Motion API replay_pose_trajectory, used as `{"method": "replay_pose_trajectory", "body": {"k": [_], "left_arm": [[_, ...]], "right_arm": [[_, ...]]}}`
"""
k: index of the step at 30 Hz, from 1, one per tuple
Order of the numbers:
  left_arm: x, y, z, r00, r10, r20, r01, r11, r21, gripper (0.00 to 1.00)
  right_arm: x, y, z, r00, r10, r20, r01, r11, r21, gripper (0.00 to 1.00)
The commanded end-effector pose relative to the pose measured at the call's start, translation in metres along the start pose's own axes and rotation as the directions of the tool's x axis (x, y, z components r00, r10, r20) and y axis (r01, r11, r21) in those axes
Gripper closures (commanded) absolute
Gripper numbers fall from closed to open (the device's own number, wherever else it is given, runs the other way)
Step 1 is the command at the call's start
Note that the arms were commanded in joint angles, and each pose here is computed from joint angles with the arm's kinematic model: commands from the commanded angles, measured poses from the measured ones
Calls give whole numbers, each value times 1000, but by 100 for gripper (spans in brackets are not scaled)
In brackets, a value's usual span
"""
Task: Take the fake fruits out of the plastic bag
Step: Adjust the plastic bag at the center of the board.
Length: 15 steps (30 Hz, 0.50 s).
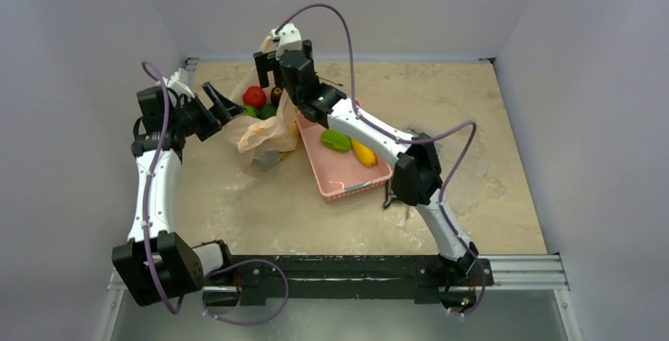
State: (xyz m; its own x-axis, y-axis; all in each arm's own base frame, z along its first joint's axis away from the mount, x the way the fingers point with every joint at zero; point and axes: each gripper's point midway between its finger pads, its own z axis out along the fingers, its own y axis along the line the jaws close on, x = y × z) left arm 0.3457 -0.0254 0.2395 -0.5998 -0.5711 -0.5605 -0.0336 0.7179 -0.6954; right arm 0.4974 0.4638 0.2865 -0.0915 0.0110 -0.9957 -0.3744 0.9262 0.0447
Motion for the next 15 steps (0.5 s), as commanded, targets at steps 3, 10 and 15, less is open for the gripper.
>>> {"method": "replay_pose_trajectory", "body": {"k": [3,10,15], "left_arm": [[5,2,-14,999,-8,43,10,998,-63,3],[8,22,-32,986,-112,126,138,965,-224,0],[10,13,-49,962,-220,161,255,932,-255,0]], "right_arm": [[-38,13,-73,941,289,-179,-309,946,-99,1],[-13,34,-140,753,521,-402,-616,773,-152,1],[-5,43,-155,503,668,-548,-831,549,-93,1]]}}
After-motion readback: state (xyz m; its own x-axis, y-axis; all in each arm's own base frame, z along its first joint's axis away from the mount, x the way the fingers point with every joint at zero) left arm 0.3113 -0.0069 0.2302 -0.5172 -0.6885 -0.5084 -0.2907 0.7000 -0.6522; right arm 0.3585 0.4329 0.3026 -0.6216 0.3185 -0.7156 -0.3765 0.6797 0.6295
